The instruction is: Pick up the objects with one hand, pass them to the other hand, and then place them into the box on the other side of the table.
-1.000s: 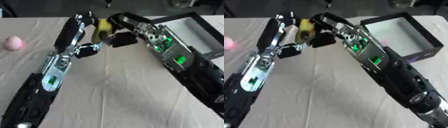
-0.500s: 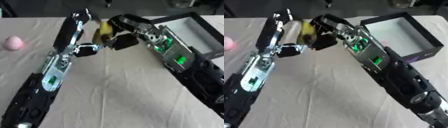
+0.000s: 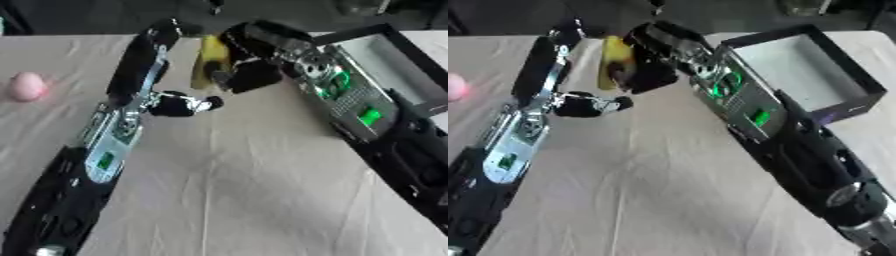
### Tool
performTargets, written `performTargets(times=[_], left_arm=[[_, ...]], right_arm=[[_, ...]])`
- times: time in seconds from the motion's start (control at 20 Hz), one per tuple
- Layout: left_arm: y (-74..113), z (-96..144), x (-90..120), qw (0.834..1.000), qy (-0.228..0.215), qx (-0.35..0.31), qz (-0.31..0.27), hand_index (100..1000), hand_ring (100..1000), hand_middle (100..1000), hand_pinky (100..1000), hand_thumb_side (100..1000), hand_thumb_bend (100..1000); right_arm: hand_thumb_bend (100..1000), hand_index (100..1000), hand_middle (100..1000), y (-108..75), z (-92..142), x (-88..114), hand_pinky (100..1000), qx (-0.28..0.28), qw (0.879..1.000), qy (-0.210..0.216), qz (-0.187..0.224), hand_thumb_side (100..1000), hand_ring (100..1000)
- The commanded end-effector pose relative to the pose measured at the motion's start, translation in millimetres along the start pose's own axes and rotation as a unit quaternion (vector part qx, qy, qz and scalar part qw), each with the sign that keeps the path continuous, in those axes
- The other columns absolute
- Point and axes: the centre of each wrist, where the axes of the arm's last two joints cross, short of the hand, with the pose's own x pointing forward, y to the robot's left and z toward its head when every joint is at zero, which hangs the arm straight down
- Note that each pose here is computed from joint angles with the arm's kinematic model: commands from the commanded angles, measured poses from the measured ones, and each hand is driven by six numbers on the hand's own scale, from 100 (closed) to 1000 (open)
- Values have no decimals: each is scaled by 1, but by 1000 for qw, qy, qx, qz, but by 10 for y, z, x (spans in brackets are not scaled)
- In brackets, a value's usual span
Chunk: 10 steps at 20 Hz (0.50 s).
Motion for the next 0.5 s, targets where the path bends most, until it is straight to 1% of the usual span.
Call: performTargets(times=[0.05, 0.2, 0.25, 0.3, 0.45, 0.5], left_arm=[[57, -30, -8, 1000, -9, 2, -10, 791, 710, 648, 746, 242, 875], [55, -11, -28, 1000, -6, 0, -13, 788, 708, 645, 744, 241, 857], [55, 0, -39, 1000, -3, 0, -14, 786, 706, 643, 743, 231, 825], [58, 12, -53, 1000, 0, 0, -16, 785, 706, 642, 743, 241, 836], [77, 54, -103, 1000, 13, 3, -20, 775, 701, 634, 740, 241, 803], [85, 68, -120, 1000, 18, 4, -21, 767, 698, 629, 738, 240, 771]], right_arm=[[100, 652, 507, -146, 69, 50, 902, -27, 1000, -7, -1, 222, 716], [100, 652, 507, -205, 101, 50, 901, -40, 999, -7, -7, 203, 714], [100, 653, 508, -226, 117, 47, 901, -43, 999, -6, -7, 295, 714], [100, 654, 509, -249, 136, 42, 901, -46, 999, -6, -6, 198, 714], [100, 659, 513, -353, 212, 14, 902, -60, 998, -3, -7, 194, 716], [100, 662, 515, -390, 239, 4, 903, -65, 998, -2, -7, 194, 717]])
